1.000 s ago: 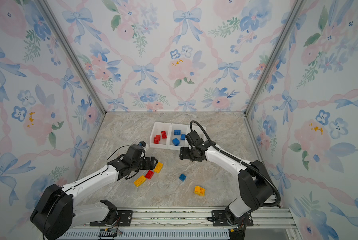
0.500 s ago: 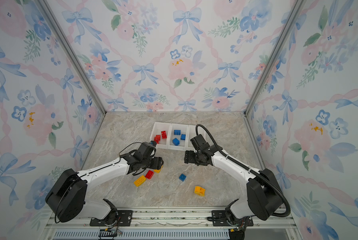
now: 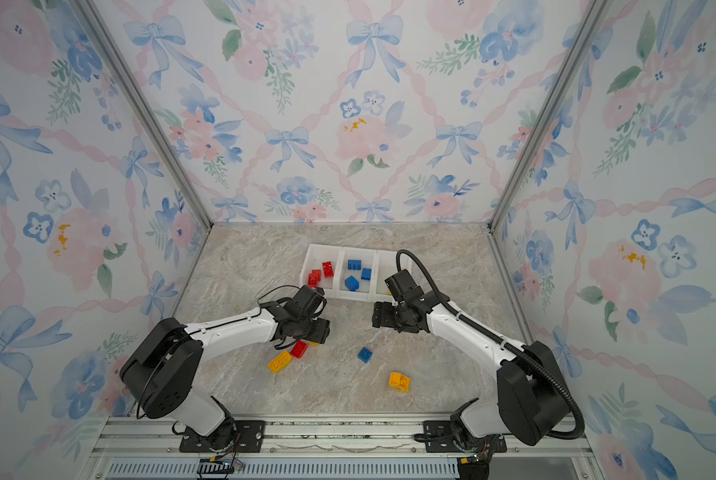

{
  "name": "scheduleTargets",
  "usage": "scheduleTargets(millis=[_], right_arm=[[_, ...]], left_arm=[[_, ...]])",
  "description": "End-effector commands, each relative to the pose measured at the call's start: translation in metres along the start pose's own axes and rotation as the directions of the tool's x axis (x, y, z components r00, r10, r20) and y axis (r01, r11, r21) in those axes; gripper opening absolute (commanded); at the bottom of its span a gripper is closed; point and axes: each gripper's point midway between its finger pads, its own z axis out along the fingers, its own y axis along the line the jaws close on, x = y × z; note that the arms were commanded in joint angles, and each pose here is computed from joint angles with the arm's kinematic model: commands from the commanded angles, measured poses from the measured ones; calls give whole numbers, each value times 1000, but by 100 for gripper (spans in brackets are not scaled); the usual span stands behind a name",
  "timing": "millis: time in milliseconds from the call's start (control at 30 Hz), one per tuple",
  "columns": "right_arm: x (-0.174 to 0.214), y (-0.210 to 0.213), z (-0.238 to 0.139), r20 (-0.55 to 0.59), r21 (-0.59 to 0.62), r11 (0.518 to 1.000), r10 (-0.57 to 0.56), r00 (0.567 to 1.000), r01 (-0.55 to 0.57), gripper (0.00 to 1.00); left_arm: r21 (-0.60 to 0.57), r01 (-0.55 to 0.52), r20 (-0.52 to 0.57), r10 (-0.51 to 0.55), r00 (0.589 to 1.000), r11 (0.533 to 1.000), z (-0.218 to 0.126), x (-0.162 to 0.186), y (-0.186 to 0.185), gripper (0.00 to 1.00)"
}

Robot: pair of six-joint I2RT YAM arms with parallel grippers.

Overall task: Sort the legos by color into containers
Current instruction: 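Grasp the yellow curved brick with the left gripper while the right gripper withdraws, then carry the yellow curved brick to the compartment with yellow bricks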

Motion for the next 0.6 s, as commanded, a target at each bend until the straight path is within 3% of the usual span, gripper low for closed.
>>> scheduleTargets(millis=[0, 233, 567], right_arm=[[4, -10, -5, 1, 17, 1000, 21, 1000, -21, 88], [6, -19, -9, 7, 23, 999, 39, 999, -39, 88], [11, -30, -15, 18, 30, 998, 58, 998, -59, 88]], left_arm=[[-35, -37, -30, 36, 999, 999, 4, 4, 3, 64], [-66, -51, -62, 47, 997, 996, 14, 12, 6, 57], [-69, -54, -45, 51, 998, 996, 13, 5, -2, 28]])
